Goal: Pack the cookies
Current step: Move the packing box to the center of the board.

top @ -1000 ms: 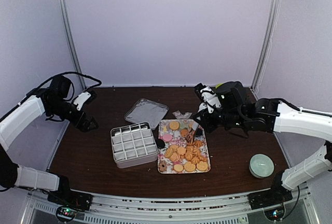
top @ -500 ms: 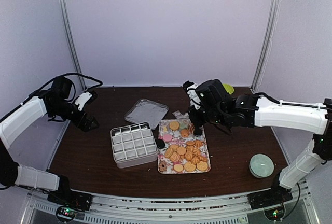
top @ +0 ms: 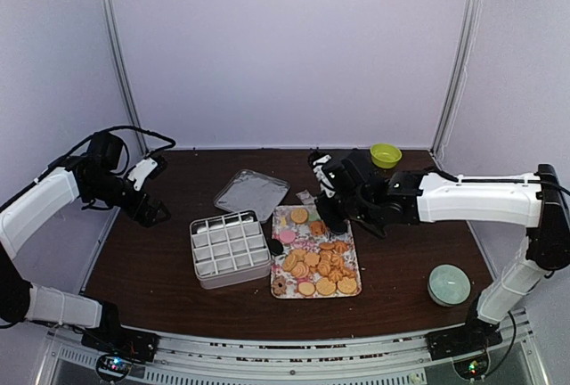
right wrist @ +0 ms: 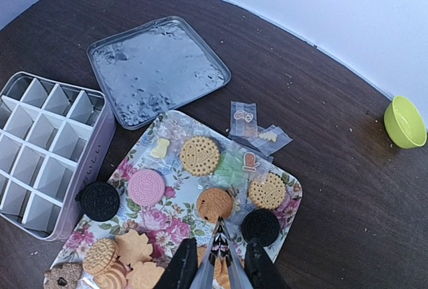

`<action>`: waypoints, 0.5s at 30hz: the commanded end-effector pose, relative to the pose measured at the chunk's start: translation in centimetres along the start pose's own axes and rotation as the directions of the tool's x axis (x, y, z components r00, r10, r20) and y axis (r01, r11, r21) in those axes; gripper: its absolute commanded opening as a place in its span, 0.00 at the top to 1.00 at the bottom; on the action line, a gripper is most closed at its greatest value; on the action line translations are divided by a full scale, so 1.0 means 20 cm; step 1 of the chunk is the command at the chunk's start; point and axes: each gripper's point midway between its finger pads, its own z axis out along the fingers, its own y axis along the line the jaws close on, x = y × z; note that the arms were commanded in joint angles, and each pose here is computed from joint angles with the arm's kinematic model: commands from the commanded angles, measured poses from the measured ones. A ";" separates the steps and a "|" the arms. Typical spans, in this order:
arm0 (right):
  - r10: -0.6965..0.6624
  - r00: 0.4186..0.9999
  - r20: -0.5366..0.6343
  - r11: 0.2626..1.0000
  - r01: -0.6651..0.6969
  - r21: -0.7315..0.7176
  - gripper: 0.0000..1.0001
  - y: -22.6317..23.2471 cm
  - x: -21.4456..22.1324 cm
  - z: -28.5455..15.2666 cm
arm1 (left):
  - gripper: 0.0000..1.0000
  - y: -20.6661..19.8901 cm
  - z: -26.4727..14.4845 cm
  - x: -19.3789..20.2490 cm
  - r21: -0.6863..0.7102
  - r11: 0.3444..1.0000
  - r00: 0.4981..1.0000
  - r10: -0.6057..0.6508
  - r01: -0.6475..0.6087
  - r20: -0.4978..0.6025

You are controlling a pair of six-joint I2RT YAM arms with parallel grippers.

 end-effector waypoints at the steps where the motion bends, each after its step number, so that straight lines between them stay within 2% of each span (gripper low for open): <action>1: 0.050 0.999 -0.018 0.998 -0.050 0.040 1.00 0.00 0.07 0.06 | 0.03 0.03 -0.05 -0.09 -0.022 1.000 0.997 0.009 -0.007 0.074; 5: 0.113 0.992 -0.065 0.991 -0.108 0.077 1.00 -0.01 0.14 0.09 | 0.03 0.03 -0.07 -0.11 -0.030 0.999 0.996 0.014 -0.011 0.092; 10: 0.200 0.980 -0.020 0.979 -0.199 0.030 1.00 0.00 0.12 0.07 | 0.03 0.02 -0.10 -0.13 -0.037 0.999 0.993 0.021 -0.017 0.113; 15: 0.171 0.985 -0.002 0.984 -0.171 0.046 1.00 -0.03 0.11 0.02 | 0.03 0.02 -0.12 -0.14 -0.044 0.999 0.992 0.031 -0.025 0.126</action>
